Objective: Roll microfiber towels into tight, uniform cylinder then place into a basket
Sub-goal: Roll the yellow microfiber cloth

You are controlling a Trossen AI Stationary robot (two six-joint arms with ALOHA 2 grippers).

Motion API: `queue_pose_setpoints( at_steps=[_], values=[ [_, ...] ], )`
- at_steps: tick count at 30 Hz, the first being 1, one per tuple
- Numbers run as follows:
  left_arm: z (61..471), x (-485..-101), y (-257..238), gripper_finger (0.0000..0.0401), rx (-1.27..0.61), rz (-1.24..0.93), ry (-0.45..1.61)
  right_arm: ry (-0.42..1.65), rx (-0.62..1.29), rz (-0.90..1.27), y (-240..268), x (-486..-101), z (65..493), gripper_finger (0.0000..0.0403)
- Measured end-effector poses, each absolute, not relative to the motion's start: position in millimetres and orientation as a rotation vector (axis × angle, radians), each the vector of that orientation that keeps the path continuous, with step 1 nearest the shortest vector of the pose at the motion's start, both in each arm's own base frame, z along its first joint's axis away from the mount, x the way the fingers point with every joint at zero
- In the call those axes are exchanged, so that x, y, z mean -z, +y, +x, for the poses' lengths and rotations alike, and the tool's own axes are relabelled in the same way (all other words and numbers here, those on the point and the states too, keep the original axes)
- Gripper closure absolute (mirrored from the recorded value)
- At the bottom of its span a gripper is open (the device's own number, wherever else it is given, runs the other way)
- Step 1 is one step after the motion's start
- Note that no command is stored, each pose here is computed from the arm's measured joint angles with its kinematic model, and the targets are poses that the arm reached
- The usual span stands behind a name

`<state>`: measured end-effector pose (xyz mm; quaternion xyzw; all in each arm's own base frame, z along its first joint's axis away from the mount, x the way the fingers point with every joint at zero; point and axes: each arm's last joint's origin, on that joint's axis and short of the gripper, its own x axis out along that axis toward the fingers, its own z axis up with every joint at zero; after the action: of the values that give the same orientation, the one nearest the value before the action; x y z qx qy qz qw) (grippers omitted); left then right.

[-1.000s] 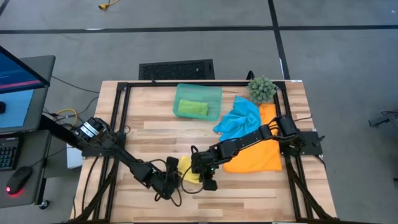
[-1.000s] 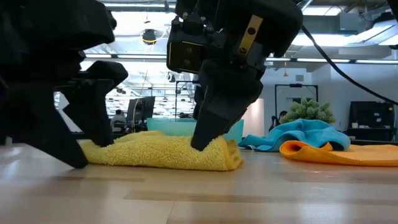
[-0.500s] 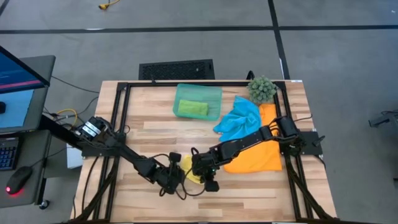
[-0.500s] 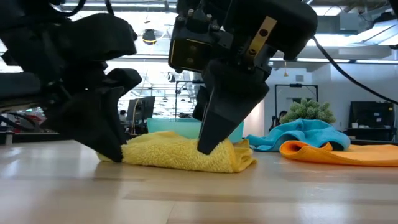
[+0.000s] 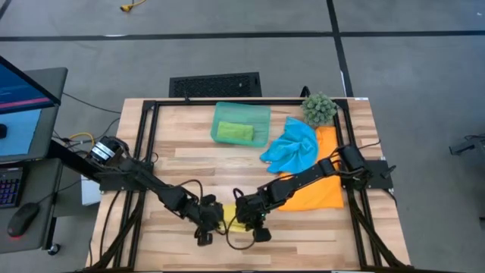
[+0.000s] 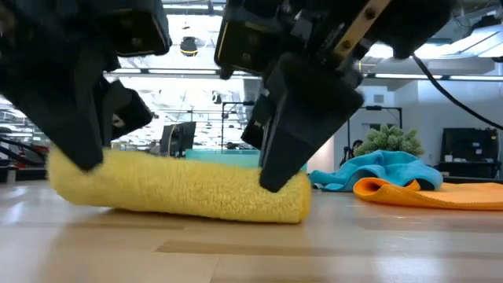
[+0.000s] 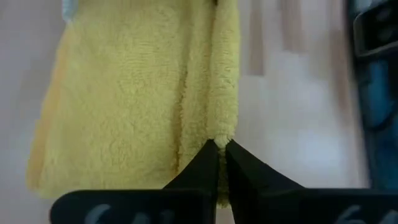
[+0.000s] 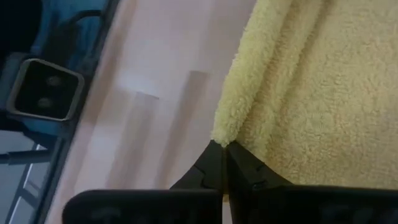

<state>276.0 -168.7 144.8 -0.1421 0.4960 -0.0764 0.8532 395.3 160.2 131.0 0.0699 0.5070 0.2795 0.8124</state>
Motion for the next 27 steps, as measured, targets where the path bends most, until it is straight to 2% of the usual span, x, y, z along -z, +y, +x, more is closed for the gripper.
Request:
queue_pose_setpoints(
  at_steps=[7,15,20,27],
  values=[
    [279,-146,-161,0.0393,0.09,-0.518,1.106,1.083,-0.608,0.134,173,-145,398,0.0394],
    [290,-146,-133,0.0393,0.105,-0.648,1.193,1.184,-0.461,0.146,158,-155,402,0.0382],
    [294,-146,-121,0.0392,0.14,-0.665,1.216,1.187,-0.457,0.135,159,-155,401,0.0396],
    [289,-159,-118,0.0392,0.105,-0.643,1.177,1.184,-0.454,0.128,160,-156,400,0.0388]
  ],
)
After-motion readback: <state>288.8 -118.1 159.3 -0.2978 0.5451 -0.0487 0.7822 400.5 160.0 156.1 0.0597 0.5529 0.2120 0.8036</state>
